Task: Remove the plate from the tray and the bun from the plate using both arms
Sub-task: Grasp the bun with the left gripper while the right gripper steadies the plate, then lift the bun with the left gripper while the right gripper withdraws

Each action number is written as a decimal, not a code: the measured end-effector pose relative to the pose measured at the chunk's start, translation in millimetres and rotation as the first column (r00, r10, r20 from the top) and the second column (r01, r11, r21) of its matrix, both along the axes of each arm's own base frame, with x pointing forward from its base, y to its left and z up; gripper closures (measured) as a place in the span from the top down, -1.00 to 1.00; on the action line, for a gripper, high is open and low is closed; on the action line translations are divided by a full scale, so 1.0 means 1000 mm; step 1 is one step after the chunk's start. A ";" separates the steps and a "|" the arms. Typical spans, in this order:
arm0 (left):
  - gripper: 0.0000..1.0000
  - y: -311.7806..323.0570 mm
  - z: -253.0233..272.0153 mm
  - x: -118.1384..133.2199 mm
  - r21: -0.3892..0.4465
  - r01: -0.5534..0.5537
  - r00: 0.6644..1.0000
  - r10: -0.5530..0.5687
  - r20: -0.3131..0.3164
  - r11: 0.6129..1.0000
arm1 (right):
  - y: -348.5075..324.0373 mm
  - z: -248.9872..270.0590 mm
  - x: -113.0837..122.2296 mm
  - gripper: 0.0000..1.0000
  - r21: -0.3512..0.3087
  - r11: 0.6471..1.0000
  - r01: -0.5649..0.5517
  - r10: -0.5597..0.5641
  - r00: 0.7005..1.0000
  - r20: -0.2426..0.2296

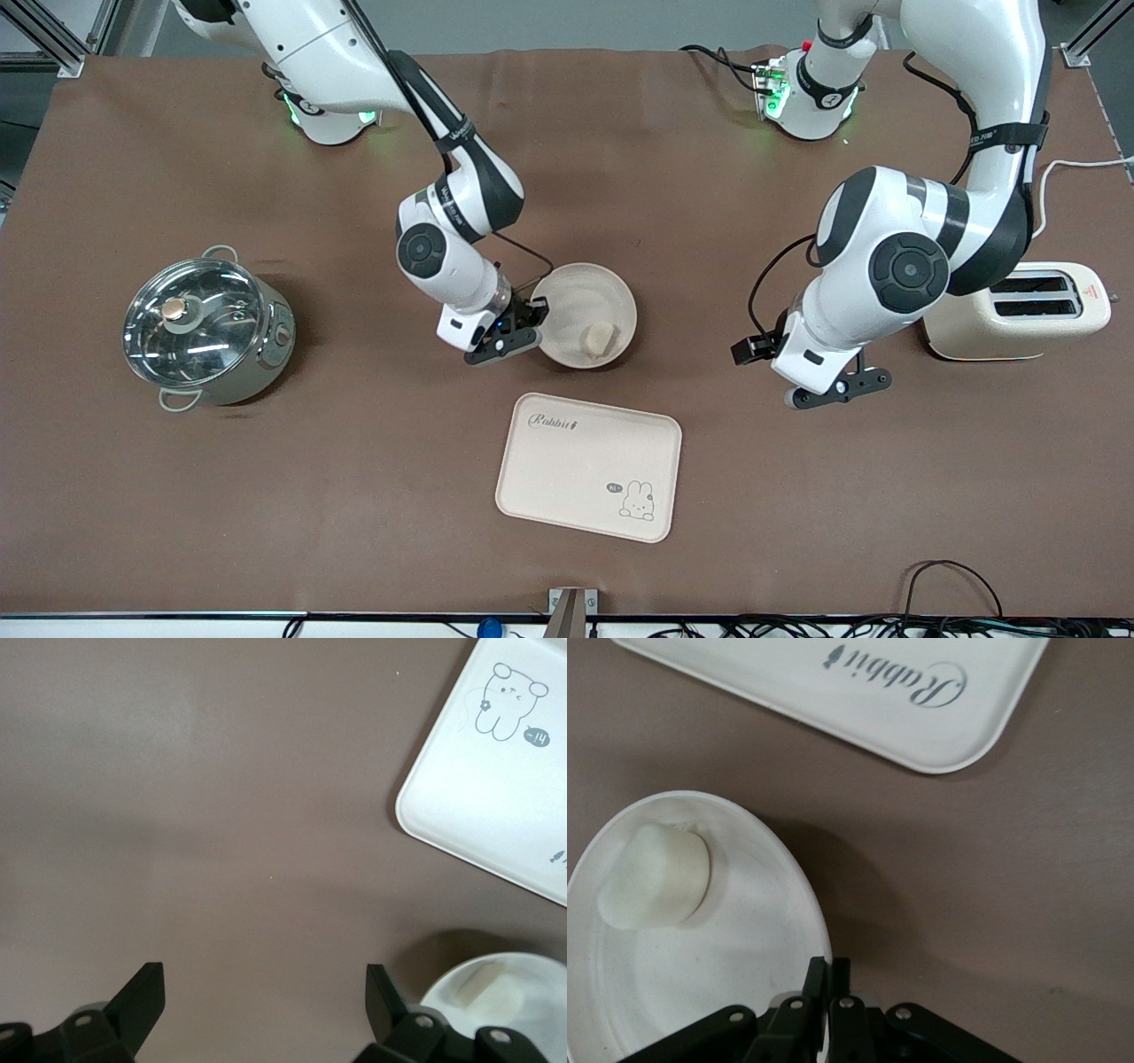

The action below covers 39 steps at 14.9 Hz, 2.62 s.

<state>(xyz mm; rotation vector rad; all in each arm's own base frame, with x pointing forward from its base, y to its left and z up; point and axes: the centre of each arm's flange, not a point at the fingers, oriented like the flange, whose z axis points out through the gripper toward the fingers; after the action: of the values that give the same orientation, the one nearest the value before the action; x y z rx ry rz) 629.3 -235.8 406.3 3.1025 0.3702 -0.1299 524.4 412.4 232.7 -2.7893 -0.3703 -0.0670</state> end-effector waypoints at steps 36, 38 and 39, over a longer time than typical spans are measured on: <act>0.66 -0.213 -0.226 -0.109 -0.096 0.254 0.960 -0.238 0.150 0.962 | -0.471 0.392 -0.027 1.00 -0.303 0.915 0.267 -0.280 0.960 -0.001; 0.25 -0.211 -0.225 -0.108 -0.096 0.250 0.960 -0.234 0.153 0.963 | -0.469 0.410 -0.043 1.00 -0.316 0.911 0.266 -0.273 0.962 0.023; 0.01 -0.210 -0.224 -0.107 -0.097 0.245 0.961 -0.229 0.154 0.965 | -0.468 0.414 -0.046 1.00 -0.318 0.911 0.263 -0.267 0.963 0.031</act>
<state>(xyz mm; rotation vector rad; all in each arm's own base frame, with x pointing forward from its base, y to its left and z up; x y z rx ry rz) 522.5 -446.1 181.9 3.0055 -0.0144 0.0648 478.2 -55.8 646.8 -3.1438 0.0094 -0.0550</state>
